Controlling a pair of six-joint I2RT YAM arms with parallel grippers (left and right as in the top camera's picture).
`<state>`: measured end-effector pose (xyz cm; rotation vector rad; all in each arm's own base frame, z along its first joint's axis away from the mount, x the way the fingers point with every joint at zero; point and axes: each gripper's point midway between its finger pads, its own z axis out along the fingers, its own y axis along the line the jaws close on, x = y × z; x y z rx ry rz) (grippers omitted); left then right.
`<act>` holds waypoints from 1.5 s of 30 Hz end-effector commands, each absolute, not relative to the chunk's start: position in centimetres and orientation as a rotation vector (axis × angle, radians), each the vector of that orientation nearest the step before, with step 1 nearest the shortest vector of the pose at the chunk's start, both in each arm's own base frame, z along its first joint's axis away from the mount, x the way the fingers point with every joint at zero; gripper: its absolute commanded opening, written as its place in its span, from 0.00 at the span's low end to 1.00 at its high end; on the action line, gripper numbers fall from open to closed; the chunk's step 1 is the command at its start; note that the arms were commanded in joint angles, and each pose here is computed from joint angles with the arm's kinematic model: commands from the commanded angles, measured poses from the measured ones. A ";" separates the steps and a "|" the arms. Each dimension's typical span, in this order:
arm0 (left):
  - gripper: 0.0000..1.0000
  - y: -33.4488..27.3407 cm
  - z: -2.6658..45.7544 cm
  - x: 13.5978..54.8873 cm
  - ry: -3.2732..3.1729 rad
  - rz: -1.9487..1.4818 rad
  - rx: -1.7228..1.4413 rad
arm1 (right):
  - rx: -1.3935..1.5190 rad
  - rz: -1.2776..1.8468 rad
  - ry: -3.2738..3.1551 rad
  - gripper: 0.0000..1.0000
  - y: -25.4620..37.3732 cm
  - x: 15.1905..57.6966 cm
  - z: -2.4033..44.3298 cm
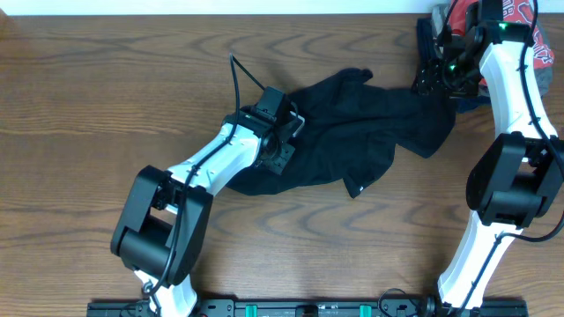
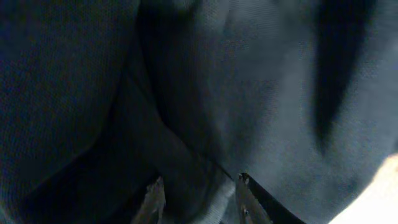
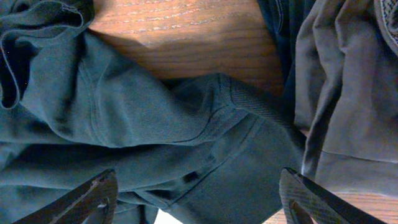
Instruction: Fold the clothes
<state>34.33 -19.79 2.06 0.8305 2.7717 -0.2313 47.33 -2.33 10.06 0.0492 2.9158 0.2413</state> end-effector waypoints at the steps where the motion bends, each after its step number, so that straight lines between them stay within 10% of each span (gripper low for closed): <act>1: 0.39 -18.6 1.7 35.3 2.782 -0.113 0.744 | 0.021 0.256 2.926 0.81 -1.7 47.2 9.7; 14: 0.40 -18.7 1.3 35.9 2.765 -0.095 0.738 | 0.017 0.256 2.926 0.81 -1.6 47.2 9.7; 21: 0.69 -18.6 1.2 35.9 2.766 -0.093 0.746 | 0.017 0.256 2.926 0.80 -1.6 47.2 9.7; 28: 0.70 -18.3 0.8 35.0 2.783 -0.081 0.837 | 0.017 0.256 2.926 0.81 -1.6 47.2 9.7; 35: 0.27 -17.7 0.4 35.1 2.790 -0.031 0.842 | 0.018 0.256 2.927 0.80 -1.6 47.2 9.7; 45: 0.08 -17.0 4.3 36.7 2.715 0.068 0.788 | 0.018 0.256 2.927 0.80 -1.6 47.2 9.7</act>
